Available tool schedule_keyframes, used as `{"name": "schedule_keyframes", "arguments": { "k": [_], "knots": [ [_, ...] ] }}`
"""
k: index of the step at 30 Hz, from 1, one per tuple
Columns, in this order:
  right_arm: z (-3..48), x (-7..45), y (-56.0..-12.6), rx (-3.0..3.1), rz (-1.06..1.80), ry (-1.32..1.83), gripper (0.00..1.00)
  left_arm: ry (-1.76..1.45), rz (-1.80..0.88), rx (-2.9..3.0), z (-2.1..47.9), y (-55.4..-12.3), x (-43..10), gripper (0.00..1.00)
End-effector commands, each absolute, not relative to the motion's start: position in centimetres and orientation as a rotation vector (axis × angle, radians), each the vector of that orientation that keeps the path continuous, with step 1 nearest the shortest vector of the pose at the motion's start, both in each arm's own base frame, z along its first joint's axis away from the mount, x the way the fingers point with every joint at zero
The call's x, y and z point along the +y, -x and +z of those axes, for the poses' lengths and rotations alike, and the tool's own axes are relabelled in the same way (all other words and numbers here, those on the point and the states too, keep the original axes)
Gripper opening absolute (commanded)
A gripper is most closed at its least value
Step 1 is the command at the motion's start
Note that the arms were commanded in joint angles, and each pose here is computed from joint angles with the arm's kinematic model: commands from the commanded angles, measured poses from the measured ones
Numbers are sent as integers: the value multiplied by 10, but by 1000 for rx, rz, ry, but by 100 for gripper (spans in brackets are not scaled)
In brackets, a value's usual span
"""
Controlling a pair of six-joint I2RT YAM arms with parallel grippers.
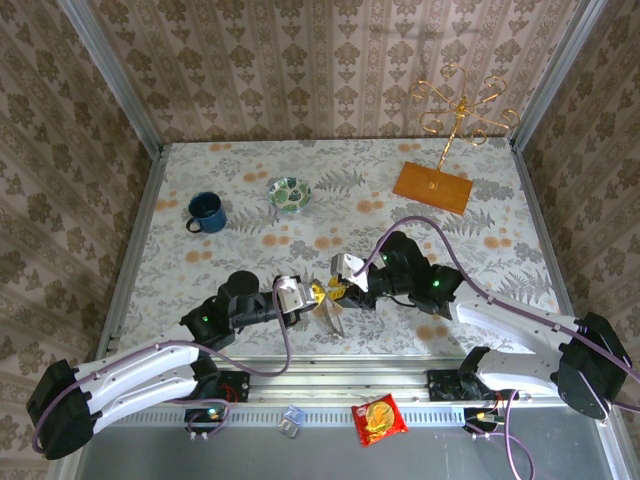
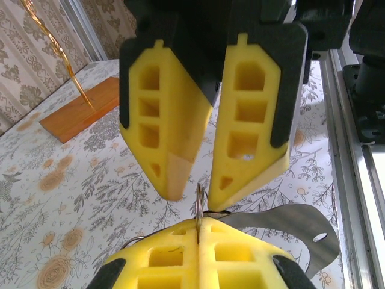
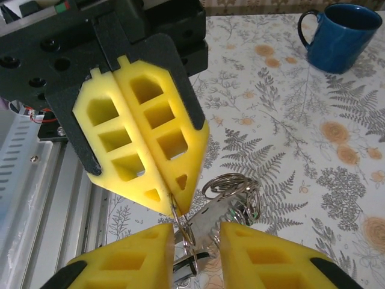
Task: Put the keys on the keyring
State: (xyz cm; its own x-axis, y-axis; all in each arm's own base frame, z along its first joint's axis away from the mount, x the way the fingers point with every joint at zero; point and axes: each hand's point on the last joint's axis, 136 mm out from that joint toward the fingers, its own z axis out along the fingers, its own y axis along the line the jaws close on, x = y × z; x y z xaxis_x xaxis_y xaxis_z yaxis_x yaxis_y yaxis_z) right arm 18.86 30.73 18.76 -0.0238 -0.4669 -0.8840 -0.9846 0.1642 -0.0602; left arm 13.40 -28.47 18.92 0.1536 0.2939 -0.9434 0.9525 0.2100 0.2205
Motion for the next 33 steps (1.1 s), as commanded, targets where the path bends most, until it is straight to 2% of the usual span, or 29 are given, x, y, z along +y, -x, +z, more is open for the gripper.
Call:
{"name": "schedule_keyframes", "arguments": {
  "k": [1,4,5,7,8,10,13,18,21,24,25,26,28,29,33],
  "knots": [
    [191,313,-184,1578,844,1432,21,-1266,-786,1299,206,-129,-288,0],
    [191,313,-183,1574,838,1445,3,-1262,-782,1305,205,-130,-287,0],
    [193,313,-183,1566,833,1454,0,-1259,-776,1308,206,-131,-287,0],
    [194,312,-182,1565,816,1481,0,-1247,-747,1334,205,-136,-285,1],
    [195,312,-180,1557,796,1510,0,-1252,-728,1349,203,-138,-284,10],
    [192,309,-176,1570,750,1580,0,-1269,-699,1364,203,-140,-282,23],
    [191,307,-174,1576,685,1682,0,-1325,-660,1386,201,-140,-280,29],
    [195,313,-172,1555,628,1778,0,-1417,-632,1411,195,-138,-282,24],
    [196,319,-171,1549,615,1816,0,-1437,-629,1408,194,-138,-285,14],
    [196,325,-171,1551,626,1822,0,-1434,-621,1399,194,-141,-286,1],
    [197,327,-173,1552,633,1799,0,-1430,-624,1391,195,-141,-287,0],
    [198,327,-176,1555,641,1761,2,-1418,-631,1382,196,-141,-287,0],
    [205,325,-183,1564,707,1654,23,-1392,-648,1373,196,-141,-286,0],
    [210,321,-187,1570,761,1580,29,-1371,-661,1370,196,-142,-286,0],
    [213,303,-199,1599,861,1381,36,-1284,-728,1320,198,-140,-284,0]
  ]
}}
